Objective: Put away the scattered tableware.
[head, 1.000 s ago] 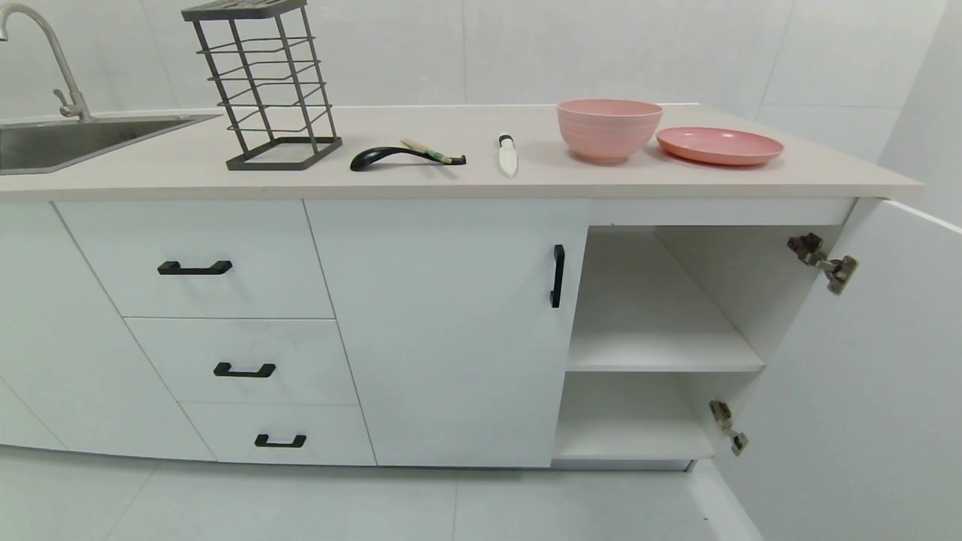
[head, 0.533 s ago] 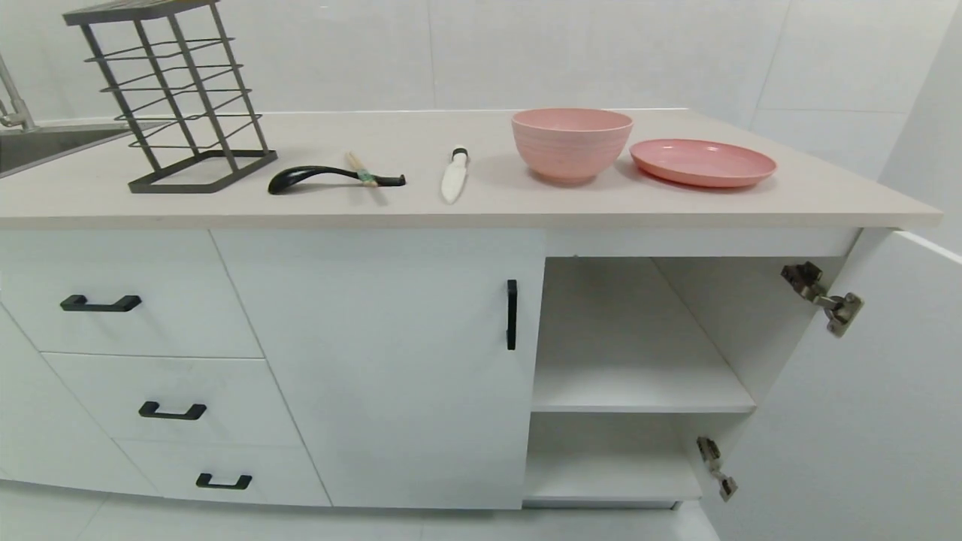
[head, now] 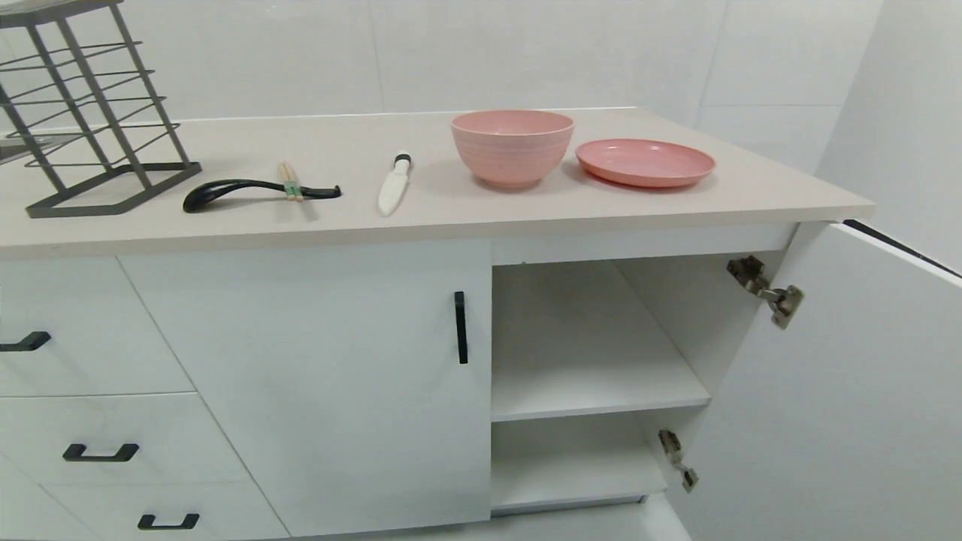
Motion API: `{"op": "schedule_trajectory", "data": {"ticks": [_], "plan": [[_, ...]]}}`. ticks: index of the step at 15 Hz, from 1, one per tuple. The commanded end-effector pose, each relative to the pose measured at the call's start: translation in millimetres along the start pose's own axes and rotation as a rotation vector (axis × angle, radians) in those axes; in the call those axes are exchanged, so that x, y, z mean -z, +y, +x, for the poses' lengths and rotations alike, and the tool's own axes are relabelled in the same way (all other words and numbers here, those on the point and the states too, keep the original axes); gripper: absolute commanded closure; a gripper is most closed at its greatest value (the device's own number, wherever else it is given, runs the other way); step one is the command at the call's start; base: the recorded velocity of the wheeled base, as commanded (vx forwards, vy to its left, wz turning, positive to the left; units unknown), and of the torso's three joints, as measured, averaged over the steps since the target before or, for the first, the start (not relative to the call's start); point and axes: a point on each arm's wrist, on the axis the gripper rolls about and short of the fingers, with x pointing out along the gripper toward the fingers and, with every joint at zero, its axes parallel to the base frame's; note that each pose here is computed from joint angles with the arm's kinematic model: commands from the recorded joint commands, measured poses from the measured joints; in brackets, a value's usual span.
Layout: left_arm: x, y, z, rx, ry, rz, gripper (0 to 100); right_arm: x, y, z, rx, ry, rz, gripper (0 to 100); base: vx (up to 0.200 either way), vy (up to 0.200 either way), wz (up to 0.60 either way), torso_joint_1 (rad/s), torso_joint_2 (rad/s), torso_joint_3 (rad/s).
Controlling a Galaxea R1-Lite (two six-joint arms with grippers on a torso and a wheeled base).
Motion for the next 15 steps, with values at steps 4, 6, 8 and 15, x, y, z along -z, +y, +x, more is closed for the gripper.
{"op": "schedule_trajectory", "data": {"ticks": [4, 6, 8, 15], "plan": [[-0.1, 0.0, 0.3, 0.000, 0.004, 0.000, 0, 0.2, 0.0, 0.1, -0.001, 0.003, 0.000, 0, 0.000, 0.000, 0.00, 0.000, 0.00, 0.000], [-0.1, 0.0, 0.3, 0.000, 0.004, 0.000, 0, 0.2, 0.0, 0.1, -0.001, 0.003, 0.000, 0, 0.000, 0.000, 0.00, 0.000, 0.00, 0.000], [-0.1, 0.0, 0.3, 0.000, 0.004, 0.000, 0, 0.0, 0.0, 0.1, -0.001, 0.001, 0.000, 0, 0.000, 0.000, 0.00, 0.000, 0.00, 0.000], [-0.1, 0.0, 0.3, 0.000, 0.004, 0.000, 0, 0.0, 0.0, 0.2, -0.001, 0.003, -0.001, 0, 0.000, 0.000, 0.00, 0.085, -0.17, -0.154]]}}
